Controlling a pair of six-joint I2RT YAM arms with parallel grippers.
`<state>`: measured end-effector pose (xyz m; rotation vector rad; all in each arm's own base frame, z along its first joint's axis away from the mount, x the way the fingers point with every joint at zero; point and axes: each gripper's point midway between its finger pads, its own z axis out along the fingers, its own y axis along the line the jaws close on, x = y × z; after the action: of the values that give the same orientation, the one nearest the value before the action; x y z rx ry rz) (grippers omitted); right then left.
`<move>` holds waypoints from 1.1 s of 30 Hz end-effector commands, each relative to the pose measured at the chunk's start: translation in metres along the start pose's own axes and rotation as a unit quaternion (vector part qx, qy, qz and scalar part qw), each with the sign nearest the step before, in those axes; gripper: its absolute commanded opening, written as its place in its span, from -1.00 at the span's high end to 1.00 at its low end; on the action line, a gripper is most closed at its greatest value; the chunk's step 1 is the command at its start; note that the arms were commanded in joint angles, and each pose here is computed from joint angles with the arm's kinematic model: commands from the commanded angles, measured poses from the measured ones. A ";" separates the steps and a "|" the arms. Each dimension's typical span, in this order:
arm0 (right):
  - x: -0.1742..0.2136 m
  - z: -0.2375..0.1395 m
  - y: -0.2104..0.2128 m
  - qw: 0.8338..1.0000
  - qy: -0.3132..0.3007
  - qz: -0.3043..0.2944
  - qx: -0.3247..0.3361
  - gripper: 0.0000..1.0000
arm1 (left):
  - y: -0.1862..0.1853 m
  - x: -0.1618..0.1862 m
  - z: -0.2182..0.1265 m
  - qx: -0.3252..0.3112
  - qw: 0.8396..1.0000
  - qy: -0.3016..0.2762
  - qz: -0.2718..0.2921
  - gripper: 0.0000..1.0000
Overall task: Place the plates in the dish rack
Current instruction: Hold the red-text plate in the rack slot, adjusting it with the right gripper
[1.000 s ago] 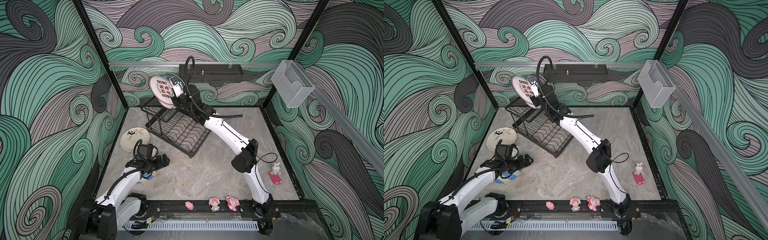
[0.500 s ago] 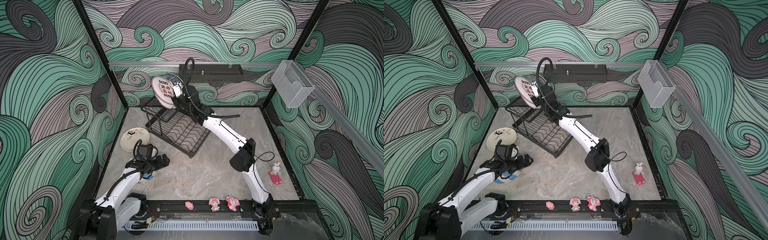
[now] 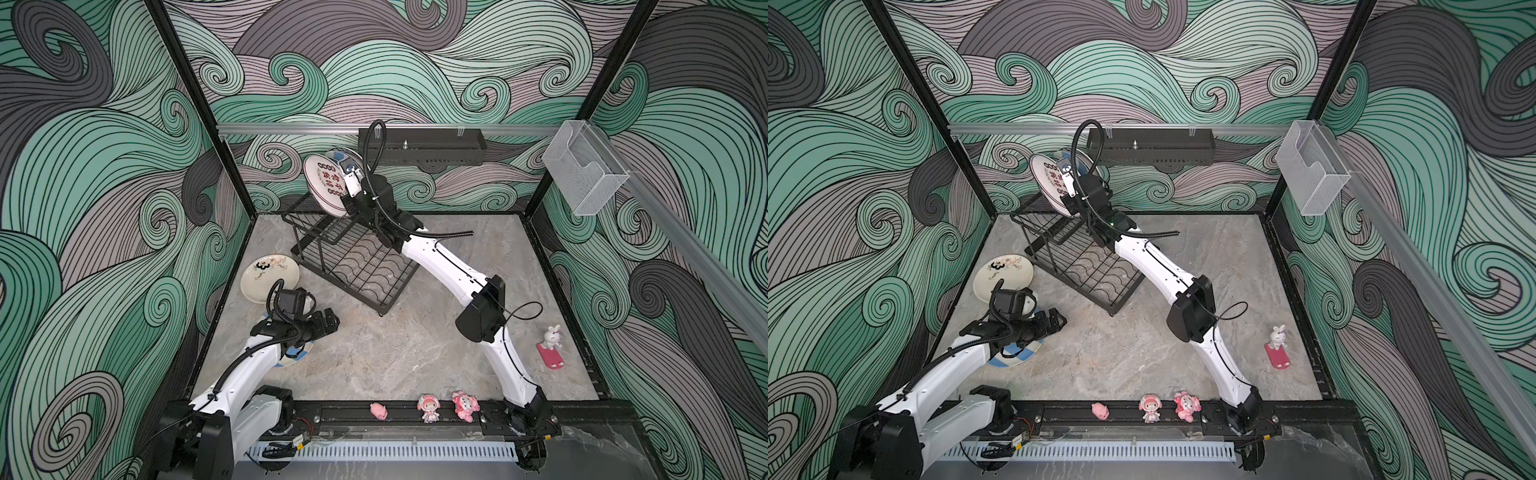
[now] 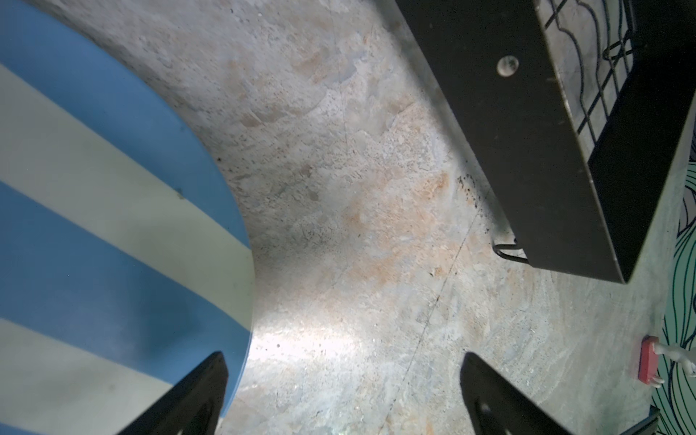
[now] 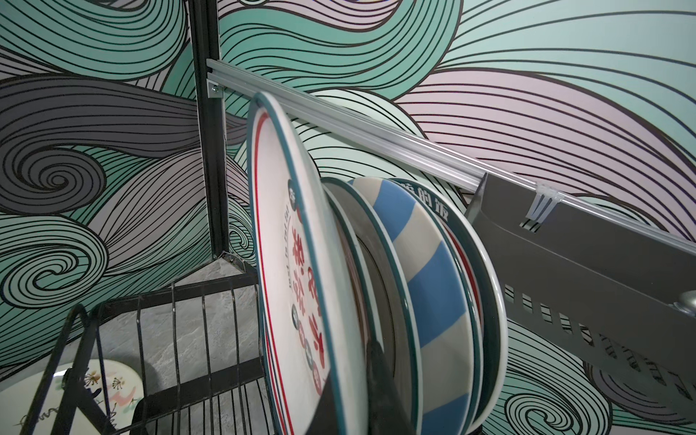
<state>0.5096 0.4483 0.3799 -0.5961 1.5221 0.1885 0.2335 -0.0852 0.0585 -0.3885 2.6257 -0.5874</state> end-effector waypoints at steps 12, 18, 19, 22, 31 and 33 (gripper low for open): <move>-0.005 0.005 -0.008 1.000 -0.021 0.014 0.014 1.00 | -0.001 0.003 0.000 0.002 1.000 0.009 0.005 -0.97; -0.021 -0.003 -0.015 0.999 -0.032 0.007 0.020 1.00 | -0.001 0.003 0.000 0.003 1.000 0.009 0.005 -0.97; -0.024 -0.005 -0.017 0.999 -0.034 0.005 0.022 1.00 | -0.001 0.003 0.000 0.003 1.000 0.009 0.005 -0.97; -0.033 -0.009 -0.022 0.999 -0.043 -0.002 0.030 1.00 | -0.002 0.003 0.000 0.003 1.000 0.008 0.005 -0.97; -0.014 -0.004 -0.015 1.000 -0.018 0.005 0.018 1.00 | -0.002 0.003 -0.001 0.005 1.000 0.009 0.005 -0.97; -0.010 -0.002 -0.012 1.000 -0.016 0.009 0.016 1.00 | -0.002 0.004 -0.001 0.005 1.000 0.009 0.005 -0.97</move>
<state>0.5141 0.4512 0.3596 -0.6371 1.5485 0.1600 0.2333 -0.0858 0.0585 -0.3868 2.6270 -0.5920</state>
